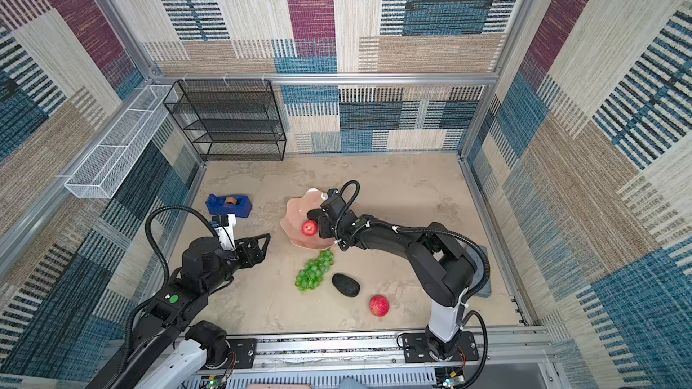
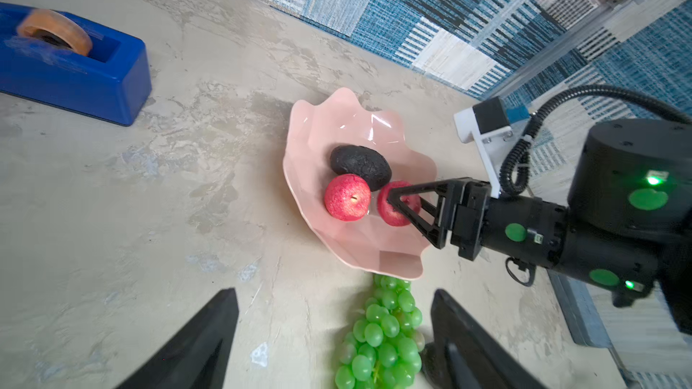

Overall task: Place and organize the fake fruits in the fruit bowl
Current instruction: 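Grasp a red apple with the right gripper and drop it into the bowl, then reach the left gripper to the remaining avocado and grasp it, then place the avocado in the bowl with left gripper while right grasps last apple, then carry the last red apple into the bowl with the right gripper and release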

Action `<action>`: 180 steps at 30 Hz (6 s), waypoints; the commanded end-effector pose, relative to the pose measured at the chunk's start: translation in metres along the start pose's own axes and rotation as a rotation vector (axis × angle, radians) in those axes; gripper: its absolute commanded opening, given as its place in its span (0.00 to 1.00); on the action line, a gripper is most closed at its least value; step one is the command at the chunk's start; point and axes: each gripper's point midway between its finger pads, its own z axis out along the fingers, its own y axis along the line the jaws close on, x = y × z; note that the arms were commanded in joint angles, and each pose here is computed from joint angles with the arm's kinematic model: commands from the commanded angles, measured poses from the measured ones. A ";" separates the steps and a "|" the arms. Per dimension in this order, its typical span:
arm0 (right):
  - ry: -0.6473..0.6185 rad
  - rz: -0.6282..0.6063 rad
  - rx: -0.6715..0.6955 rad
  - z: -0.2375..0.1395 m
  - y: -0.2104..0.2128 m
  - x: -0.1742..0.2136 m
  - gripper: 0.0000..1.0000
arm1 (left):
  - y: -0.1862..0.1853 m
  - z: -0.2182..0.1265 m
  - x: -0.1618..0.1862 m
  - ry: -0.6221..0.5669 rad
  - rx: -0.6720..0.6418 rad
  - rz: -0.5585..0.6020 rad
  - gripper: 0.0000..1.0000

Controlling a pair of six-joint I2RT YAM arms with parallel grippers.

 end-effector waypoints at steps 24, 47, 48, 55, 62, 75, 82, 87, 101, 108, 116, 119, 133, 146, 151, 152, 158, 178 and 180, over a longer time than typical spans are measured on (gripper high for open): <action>-0.337 0.195 0.161 -0.141 -0.114 -0.038 1.00 | -0.119 0.018 0.151 0.650 0.254 0.130 0.77; -0.416 0.198 0.166 -0.179 -0.137 -0.025 1.00 | -0.144 0.075 0.232 0.925 0.031 0.201 0.86; -0.418 0.197 0.169 -0.180 -0.137 -0.026 1.00 | -0.144 0.077 0.233 0.930 0.031 0.201 0.86; -0.425 0.193 0.184 -0.182 -0.142 -0.026 1.00 | -0.146 0.090 0.240 0.962 0.034 0.199 0.76; -0.423 0.194 0.190 -0.180 -0.144 -0.024 1.00 | -0.156 0.094 0.237 0.956 0.082 0.209 0.47; -0.423 0.194 0.187 -0.179 -0.145 -0.025 1.00 | -0.161 0.092 0.206 0.910 0.145 0.190 0.53; -0.425 0.194 0.191 -0.182 -0.146 -0.023 1.00 | -0.153 0.070 0.219 0.981 0.113 0.194 0.76; -0.421 0.201 0.187 -0.182 -0.147 -0.021 1.00 | -0.145 0.066 0.239 1.024 0.070 0.199 0.76; -0.429 0.205 0.180 -0.184 -0.146 -0.020 1.00 | -0.154 0.080 0.252 1.055 0.081 0.239 0.49; -0.436 0.202 0.180 -0.185 -0.146 -0.022 1.00 | -0.162 0.076 0.215 0.956 0.111 0.273 0.39; -0.433 0.198 0.179 -0.183 -0.145 -0.024 1.00 | -0.150 0.100 0.095 0.701 0.108 0.316 0.38; -0.423 0.199 0.183 -0.183 -0.145 -0.023 1.00 | -0.136 0.121 0.063 0.657 0.078 0.328 0.38; -0.353 0.220 0.211 -0.176 -0.152 -0.006 1.00 | -0.123 0.216 0.071 0.720 0.027 0.304 0.39; -0.032 0.267 0.225 -0.157 -0.136 0.077 0.91 | -0.114 0.225 0.056 0.669 -0.022 0.293 0.70; 0.096 0.277 0.230 -0.158 -0.112 0.114 0.88 | -0.140 0.207 0.006 0.511 0.057 0.284 0.70; 0.121 0.279 0.241 -0.159 -0.109 0.122 0.88 | -0.144 0.200 -0.007 0.463 0.072 0.282 0.70; 0.255 0.292 0.318 -0.175 -0.100 0.166 0.86 | -0.139 0.148 -0.070 0.186 0.123 0.225 0.72; 0.392 0.330 0.243 -0.165 -0.070 0.237 0.63 | -0.044 0.069 -0.087 -0.003 0.030 0.018 0.78; 0.371 0.327 0.237 -0.163 -0.069 0.233 0.55 | -0.039 0.068 -0.085 0.001 0.020 0.014 0.78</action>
